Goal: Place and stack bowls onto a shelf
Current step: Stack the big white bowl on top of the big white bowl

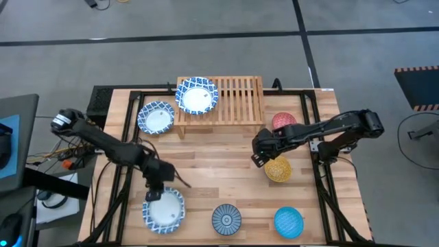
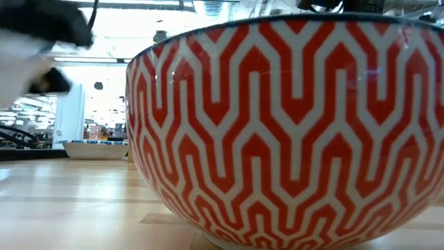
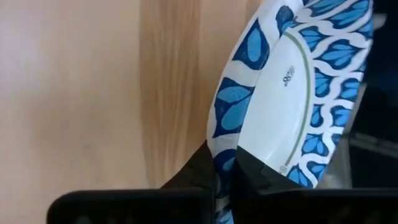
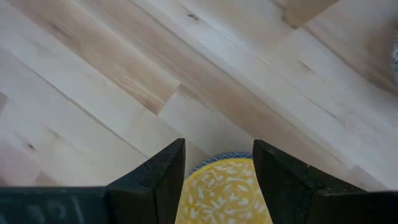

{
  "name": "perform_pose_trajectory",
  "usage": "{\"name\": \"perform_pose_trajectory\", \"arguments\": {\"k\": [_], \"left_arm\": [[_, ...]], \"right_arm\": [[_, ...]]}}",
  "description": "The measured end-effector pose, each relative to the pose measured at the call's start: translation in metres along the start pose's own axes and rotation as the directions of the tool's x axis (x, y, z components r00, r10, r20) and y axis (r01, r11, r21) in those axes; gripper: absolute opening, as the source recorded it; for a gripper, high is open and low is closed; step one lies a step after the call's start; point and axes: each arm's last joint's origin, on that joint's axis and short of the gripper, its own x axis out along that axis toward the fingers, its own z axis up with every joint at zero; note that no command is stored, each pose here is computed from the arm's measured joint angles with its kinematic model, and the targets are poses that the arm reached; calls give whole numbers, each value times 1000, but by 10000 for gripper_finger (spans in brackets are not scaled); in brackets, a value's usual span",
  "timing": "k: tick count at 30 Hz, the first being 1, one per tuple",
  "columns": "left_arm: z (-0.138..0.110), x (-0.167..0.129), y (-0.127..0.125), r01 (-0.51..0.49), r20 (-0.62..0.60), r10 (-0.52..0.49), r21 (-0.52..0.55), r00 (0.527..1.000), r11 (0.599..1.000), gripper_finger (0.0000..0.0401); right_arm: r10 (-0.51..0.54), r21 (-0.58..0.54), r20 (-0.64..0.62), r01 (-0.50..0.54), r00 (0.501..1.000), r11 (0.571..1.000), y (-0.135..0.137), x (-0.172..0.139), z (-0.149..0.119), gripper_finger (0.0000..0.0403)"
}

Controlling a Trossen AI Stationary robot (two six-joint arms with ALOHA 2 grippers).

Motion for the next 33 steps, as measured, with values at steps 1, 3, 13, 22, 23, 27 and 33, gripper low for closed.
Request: {"name": "perform_pose_trajectory", "arguments": {"k": [1,3,13,22,23,27,33], "left_arm": [[3,-12,-2,-6,37,5,5,999,1000,4],[10,-42,-6,-47,149,44,14,988,999,2],[23,-221,0,-345,757,593,-498,274,796,3],[72,-260,76,-207,660,706,-676,259,708,4],[77,-261,87,-182,652,695,-676,302,714,4],[93,-269,123,-89,631,649,-684,426,724,4],[104,-275,146,-57,571,590,-689,570,722,24]], "right_arm": [[-2,-7,0,2,1000,1000,-1,-1,1,214],[1,-6,7,-1,1000,1000,-4,-3,3,214],[42,58,117,-49,992,997,-25,-21,24,214],[159,94,268,-190,950,977,-30,-32,49,214],[163,97,269,-195,949,976,-31,-32,50,214],[177,83,269,-205,947,975,-31,-37,46,214],[151,86,276,-181,949,980,-28,-43,32,214]]}}
